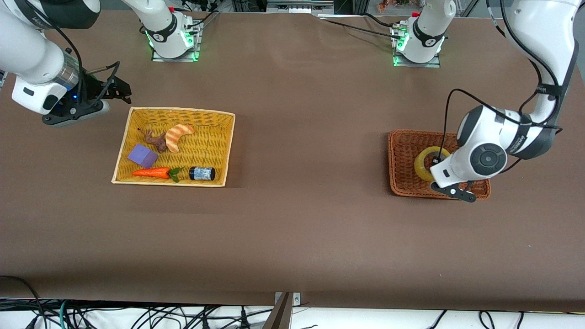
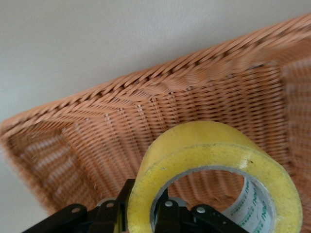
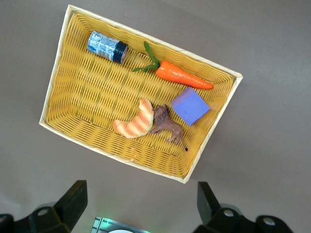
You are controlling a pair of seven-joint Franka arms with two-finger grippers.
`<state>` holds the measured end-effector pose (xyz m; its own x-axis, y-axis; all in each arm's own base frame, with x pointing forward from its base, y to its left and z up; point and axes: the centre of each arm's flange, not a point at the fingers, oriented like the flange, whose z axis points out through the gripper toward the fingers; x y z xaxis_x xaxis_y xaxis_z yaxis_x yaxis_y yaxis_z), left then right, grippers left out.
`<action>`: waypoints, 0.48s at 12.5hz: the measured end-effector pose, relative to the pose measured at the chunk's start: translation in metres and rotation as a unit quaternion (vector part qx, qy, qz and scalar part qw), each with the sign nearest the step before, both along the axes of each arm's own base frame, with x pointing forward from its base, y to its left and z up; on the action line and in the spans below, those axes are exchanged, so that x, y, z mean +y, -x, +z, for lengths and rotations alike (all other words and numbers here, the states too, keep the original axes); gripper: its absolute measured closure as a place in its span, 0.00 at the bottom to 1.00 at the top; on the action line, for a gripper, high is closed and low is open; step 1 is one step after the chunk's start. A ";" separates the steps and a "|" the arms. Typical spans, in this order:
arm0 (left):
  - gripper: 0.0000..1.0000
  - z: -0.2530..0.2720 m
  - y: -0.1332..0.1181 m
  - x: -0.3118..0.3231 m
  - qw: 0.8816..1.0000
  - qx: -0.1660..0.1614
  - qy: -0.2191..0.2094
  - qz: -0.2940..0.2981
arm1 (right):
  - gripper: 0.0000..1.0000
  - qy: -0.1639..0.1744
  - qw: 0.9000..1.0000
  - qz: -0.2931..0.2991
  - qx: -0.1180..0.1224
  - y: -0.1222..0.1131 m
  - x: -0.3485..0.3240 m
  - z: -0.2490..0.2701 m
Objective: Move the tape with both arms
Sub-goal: 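Carry the tape roll with the left gripper into the wicker basket, then open the left gripper and release the tape in the basket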
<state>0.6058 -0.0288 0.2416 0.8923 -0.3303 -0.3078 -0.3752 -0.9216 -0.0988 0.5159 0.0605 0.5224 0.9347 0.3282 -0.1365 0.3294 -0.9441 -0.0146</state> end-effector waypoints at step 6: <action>0.22 0.052 -0.006 -0.036 0.998 -0.048 0.009 -0.033 | 0.00 0.002 1.000 0.001 0.000 0.000 0.000 0.000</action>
